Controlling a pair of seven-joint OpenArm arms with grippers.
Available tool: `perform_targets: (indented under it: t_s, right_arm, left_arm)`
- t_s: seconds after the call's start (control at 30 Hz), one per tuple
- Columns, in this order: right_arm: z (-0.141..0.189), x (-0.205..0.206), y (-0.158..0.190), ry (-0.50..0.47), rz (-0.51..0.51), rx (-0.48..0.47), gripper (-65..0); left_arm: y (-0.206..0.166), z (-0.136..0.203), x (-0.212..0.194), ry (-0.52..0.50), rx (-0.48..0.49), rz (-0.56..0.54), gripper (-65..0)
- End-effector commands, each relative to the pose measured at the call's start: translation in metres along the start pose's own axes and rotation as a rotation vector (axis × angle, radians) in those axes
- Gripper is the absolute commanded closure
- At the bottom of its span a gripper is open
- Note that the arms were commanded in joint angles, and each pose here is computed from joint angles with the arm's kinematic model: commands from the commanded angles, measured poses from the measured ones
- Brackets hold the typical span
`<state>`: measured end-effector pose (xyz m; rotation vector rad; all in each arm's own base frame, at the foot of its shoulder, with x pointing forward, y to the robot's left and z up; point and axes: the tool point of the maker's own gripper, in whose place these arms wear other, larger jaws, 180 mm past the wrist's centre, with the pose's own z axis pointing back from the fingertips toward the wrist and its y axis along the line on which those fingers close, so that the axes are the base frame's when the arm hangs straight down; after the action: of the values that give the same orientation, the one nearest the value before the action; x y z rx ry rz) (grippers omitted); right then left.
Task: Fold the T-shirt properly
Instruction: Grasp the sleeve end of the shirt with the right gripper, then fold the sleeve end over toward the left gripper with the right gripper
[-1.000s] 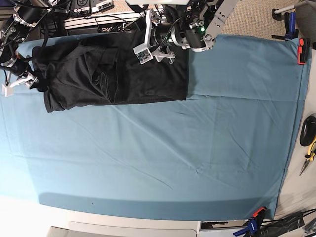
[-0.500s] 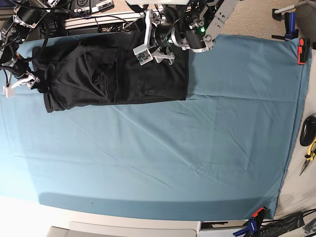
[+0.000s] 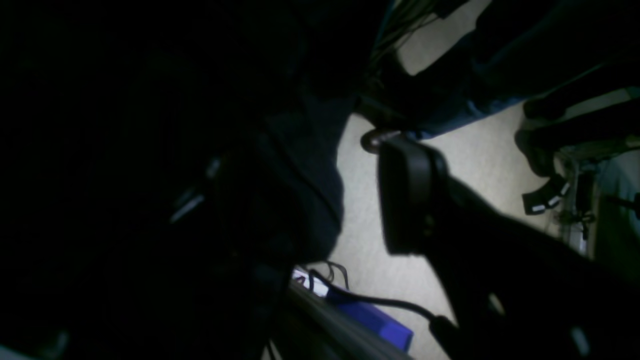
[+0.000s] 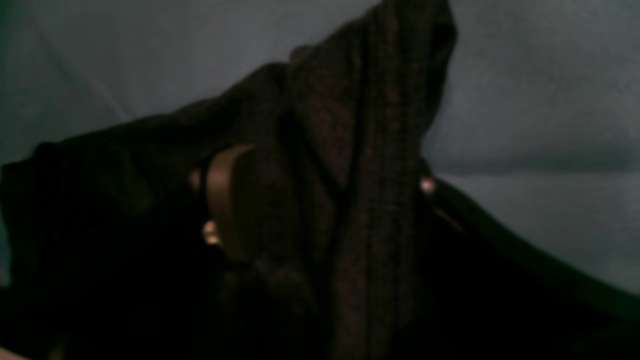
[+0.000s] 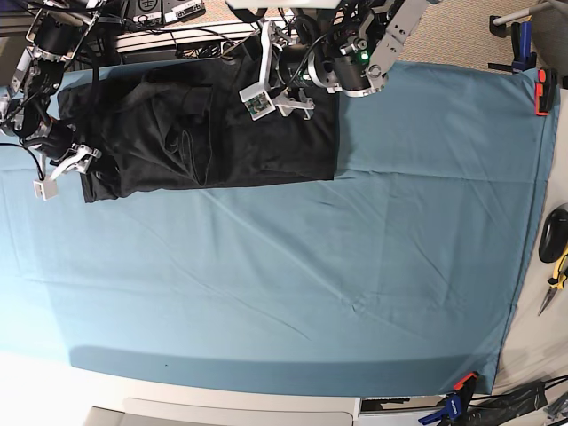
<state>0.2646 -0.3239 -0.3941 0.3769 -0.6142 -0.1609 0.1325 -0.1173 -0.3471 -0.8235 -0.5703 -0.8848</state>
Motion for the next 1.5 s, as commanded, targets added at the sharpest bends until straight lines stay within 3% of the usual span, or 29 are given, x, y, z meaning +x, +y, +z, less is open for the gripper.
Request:
perform_targets:
  t_s: [0.0,0.1,0.3,0.5,0.73,0.93,1.17,1.47]
  right_arm:
    - [0.001,-0.04,-0.015,0.191,0.012,-0.075,-29.6]
    - [0.004,-0.041,-0.018,0.195,0.009,-0.086,-16.4]
    - [0.004,-0.044,-0.018,0.216,0.008,-0.086,-0.1]
    - [0.004,-0.044,-0.013,0.212,-0.001,-0.06,0.0]
    - [0.01,-0.035,0.025,0.159,0.062,0.098,0.0]
    - [0.031,-0.03,0.067,0.103,0.241,0.111,0.0]
    - [0.053,-0.036,0.147,-0.006,0.412,0.166,0.0]
    - [0.057,-0.048,0.207,-0.16,0.316,0.261,0.0]
  left_arm:
    - [-0.004,0.002,0.014,-0.051,-0.015,-0.007,-39.3]
    - [-0.004,0.002,0.014,-0.051,-0.014,-0.008,-39.3]
    - [0.005,0.005,0.014,-0.036,0.045,-0.031,-39.3]
    - [0.01,0.012,0.024,-0.058,0.098,-0.047,-39.3]
    - [0.026,0.03,0.025,-0.044,0.204,-0.097,-38.4]
    - [0.041,0.042,0.017,-0.014,0.279,-0.122,-38.2]
    - [0.059,0.053,0.01,0.001,0.331,-0.101,-38.2]
    - [0.093,0.088,-0.02,0.058,0.417,-0.039,-37.3]
